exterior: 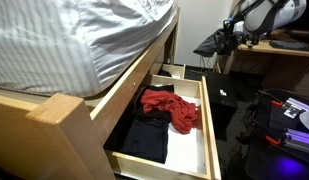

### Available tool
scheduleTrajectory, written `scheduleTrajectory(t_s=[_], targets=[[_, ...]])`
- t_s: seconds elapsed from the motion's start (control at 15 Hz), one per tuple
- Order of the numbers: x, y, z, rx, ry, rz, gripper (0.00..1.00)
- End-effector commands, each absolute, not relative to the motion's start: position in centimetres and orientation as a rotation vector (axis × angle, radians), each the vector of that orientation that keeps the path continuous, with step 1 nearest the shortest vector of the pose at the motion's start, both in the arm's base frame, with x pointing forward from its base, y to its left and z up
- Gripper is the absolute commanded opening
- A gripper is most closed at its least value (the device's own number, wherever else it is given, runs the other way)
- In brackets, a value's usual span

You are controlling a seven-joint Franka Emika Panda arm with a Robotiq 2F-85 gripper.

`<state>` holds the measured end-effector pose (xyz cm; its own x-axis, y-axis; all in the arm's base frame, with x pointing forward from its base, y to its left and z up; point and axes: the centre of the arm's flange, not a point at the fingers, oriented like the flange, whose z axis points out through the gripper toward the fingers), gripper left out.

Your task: Pick up the grey cloth from the first drawer and put it in the second bottom drawer to the right.

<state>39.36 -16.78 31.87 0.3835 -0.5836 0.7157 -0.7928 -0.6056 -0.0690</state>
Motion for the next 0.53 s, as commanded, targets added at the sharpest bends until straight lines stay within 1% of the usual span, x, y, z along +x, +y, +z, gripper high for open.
scheduleTrajectory(t_s=[0.0, 0.2, 0.33, 0.47], targets=[[41.0, -20.6, 31.9, 2.421, -1.159, 1.160, 0.02], [44.0, -20.3, 32.5, 2.550, -1.043, 1.230, 0.02], [46.8, -19.0, 33.6, 2.659, -0.985, 1.176, 0.02], [48.3, -17.6, 33.8, 2.768, -0.963, 1.094, 0.02]])
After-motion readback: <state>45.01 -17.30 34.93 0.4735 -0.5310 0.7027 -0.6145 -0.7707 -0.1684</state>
